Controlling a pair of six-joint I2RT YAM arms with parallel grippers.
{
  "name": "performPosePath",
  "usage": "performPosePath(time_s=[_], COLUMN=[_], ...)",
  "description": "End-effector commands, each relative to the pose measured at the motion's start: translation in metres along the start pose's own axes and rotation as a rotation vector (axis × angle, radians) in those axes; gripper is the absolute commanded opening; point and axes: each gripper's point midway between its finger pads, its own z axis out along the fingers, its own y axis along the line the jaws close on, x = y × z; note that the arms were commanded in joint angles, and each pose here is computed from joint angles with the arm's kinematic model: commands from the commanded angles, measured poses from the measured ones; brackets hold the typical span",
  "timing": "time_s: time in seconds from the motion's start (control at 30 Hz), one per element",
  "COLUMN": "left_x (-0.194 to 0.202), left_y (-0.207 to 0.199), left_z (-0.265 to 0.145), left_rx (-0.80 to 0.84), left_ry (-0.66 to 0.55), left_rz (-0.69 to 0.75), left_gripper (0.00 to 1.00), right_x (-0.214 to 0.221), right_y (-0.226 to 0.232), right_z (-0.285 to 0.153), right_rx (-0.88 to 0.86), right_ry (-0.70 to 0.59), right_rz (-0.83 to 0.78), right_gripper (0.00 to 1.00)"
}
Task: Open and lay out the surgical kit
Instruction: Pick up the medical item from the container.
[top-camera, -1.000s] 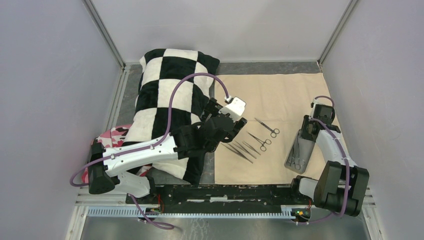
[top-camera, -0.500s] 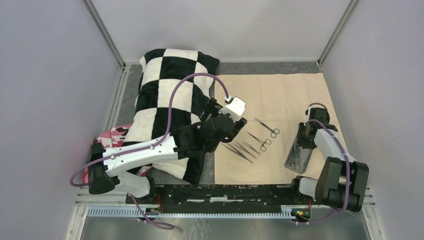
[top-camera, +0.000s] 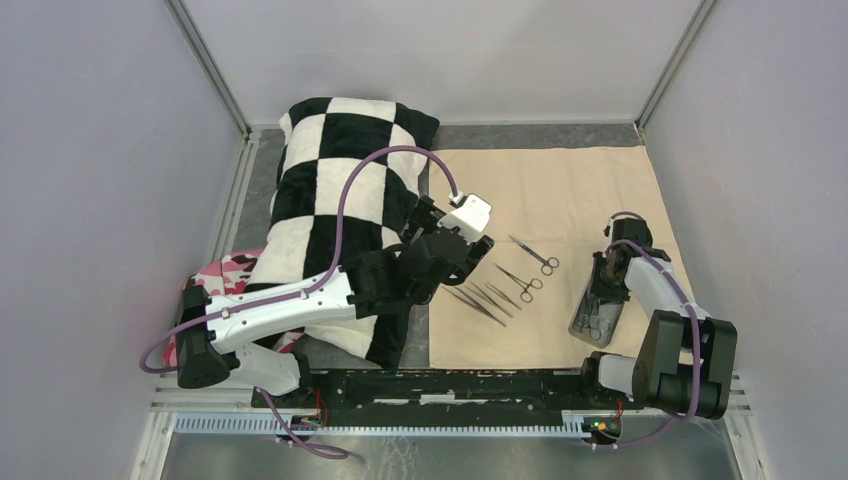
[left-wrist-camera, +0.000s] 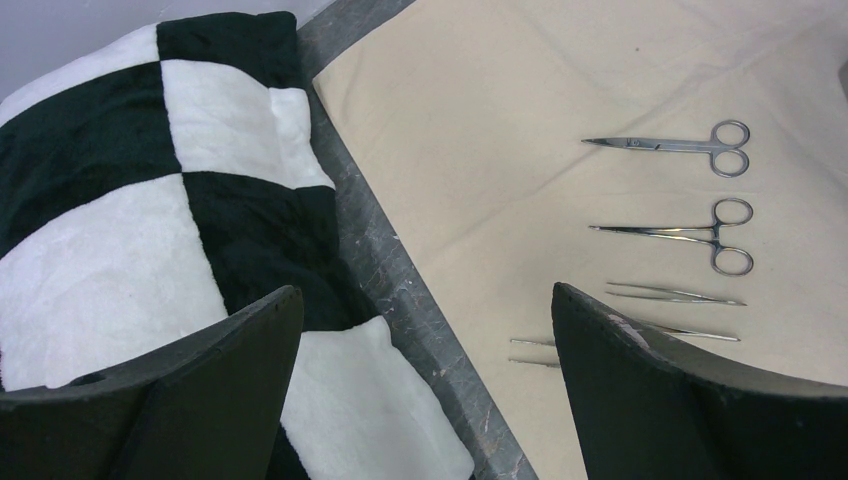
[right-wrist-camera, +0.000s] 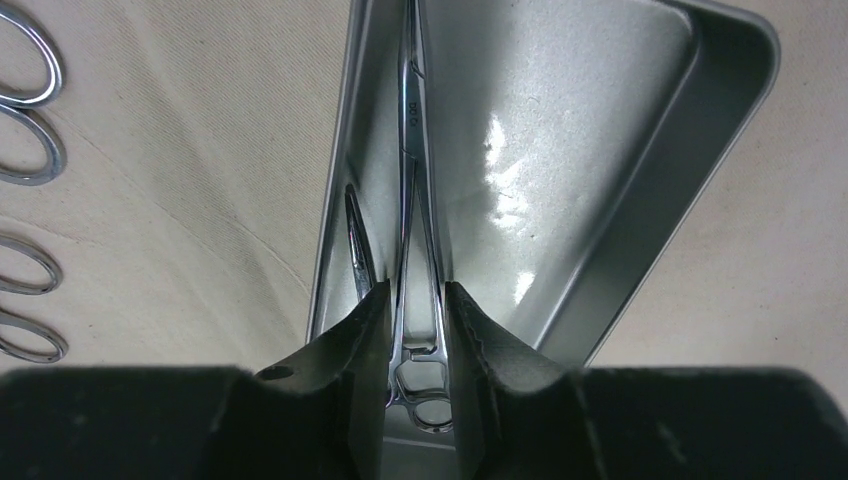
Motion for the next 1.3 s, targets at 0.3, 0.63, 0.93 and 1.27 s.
performPosePath(time_s=[0.3, 0.63, 0.93, 1.27], left_x=[-0.015, -0.015, -0.016, -0.018], left_y=[0.003, 0.003, 0.000, 0.000], left_z=[-0.005, -0.005, -0.007, -0.009], left_rx=[0.000, 0.001, 0.011, 0.015], left_ry=[-0.049, -0.048, -0.053, -0.058], left_rz=[-0.021, -0.020, -0.020, -0.022], left_gripper=[1.00, 1.00, 1.00, 1.00], right_x=[0.022, 0.012, -0.004, -0.049], right_y=[-0.004, -0.007, -0.015, -0.010], right_z=[0.015, 0.009, -0.015, -0.048], right_rx=[0.032, 0.056, 0.099, 0.064], right_ry=[0.078, 0.023, -0.100, -0.292], right_rz=[0.016, 0.022, 0.078, 0.009], right_gripper=[0.32, 0.03, 0.00, 0.00])
